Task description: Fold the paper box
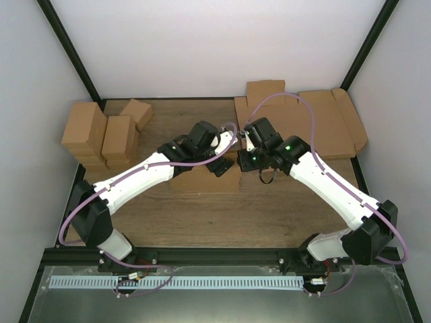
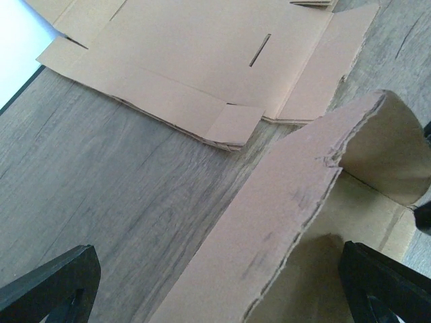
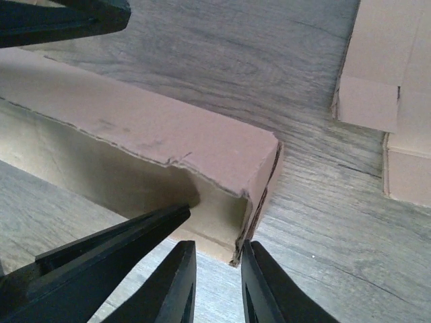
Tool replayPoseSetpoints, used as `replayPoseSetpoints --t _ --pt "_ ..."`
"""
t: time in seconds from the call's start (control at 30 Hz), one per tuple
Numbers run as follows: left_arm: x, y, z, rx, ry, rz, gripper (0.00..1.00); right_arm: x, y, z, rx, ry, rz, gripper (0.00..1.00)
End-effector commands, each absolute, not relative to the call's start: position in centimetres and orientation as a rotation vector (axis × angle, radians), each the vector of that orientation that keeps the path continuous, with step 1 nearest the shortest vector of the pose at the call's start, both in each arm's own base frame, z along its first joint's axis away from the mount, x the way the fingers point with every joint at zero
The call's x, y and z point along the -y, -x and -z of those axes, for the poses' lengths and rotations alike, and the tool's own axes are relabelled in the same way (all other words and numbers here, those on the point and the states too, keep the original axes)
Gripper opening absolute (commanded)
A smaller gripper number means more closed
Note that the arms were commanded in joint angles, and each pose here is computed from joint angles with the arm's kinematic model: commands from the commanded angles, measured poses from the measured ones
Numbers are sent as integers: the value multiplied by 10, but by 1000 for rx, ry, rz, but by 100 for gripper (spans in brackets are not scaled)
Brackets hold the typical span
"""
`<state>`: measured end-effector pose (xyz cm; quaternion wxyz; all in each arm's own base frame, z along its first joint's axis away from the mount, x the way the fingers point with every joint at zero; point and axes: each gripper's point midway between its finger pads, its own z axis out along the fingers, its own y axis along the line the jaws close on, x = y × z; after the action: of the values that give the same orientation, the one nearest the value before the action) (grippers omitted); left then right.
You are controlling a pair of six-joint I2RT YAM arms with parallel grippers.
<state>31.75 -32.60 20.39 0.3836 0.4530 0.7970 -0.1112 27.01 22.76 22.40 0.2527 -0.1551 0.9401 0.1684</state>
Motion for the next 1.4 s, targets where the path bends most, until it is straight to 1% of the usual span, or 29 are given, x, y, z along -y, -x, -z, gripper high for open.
replayPoseSetpoints --t 0.0,0.13,0.23,0.27,0.8,1.0,1.13,1.27,1.37 --pt "311 -308 -161 -2157 -1245 193 100 -232 -283 -250 -2466 348 -473 19" --pt "311 -308 -161 -2160 -1242 192 100 -233 -282 -244 -2485 348 -472 10" --pt "311 -308 -161 -2165 -1238 189 100 -232 -279 -236 -2509 350 -475 1" --pt "310 -309 -160 -2166 -1235 188 100 -232 -277 -234 -2515 352 -478 1" --pt "312 -312 -160 -2188 -1209 186 100 -226 -247 -187 -2645 391 -480 1" --pt "316 -313 -167 -2174 -1202 207 100 -222 -246 -171 -2659 382 -438 1" --pt "319 -314 -190 -2136 -1172 236 100 -221 -254 -176 -2619 378 -417 1" --pt "322 -315 -230 -2067 -1123 277 100 -225 -263 -187 -2567 392 -421 1" --pt "315 -319 -263 -2039 -1017 277 100 -226 -269 -191 -2542 402 -401 1"
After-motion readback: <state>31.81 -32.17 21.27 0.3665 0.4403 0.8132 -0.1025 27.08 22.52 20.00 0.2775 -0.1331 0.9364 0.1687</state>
